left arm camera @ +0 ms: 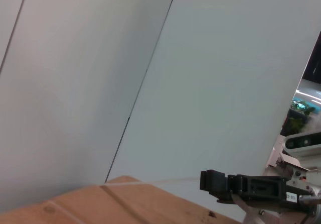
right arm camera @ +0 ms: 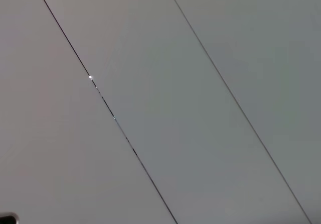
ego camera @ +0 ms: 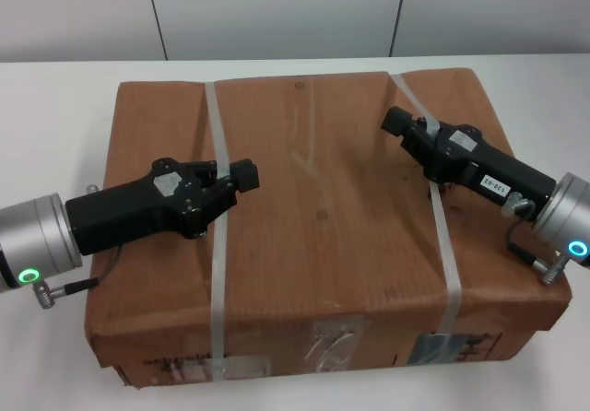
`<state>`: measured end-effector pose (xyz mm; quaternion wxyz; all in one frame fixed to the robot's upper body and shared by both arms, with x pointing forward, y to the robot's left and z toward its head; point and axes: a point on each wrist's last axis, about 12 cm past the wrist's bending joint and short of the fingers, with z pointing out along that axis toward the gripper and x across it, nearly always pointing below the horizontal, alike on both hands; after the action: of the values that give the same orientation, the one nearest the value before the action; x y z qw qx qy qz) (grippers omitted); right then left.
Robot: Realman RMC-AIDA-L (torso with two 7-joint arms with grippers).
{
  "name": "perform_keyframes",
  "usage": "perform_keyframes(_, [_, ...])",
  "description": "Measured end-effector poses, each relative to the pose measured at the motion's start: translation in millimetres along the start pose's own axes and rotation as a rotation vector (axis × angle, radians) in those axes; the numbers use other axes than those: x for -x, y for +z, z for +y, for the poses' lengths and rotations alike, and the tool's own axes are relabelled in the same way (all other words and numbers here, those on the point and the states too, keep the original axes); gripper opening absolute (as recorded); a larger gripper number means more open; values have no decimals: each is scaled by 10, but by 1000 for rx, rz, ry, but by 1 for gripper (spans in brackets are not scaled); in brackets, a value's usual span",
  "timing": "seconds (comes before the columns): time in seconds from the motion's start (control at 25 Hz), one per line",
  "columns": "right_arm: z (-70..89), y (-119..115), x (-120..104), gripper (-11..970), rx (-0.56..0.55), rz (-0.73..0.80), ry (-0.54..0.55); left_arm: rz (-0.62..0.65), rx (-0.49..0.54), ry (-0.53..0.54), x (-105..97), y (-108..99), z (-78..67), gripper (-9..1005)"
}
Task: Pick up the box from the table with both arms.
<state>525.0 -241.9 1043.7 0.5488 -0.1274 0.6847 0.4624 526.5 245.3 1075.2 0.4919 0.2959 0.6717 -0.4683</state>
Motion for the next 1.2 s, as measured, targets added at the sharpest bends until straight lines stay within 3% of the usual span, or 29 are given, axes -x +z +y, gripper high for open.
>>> perform_keyframes(1.2, [-3, -10, -2, 42, -4, -3, -7, -9, 3, 13, 27, -5, 9, 71])
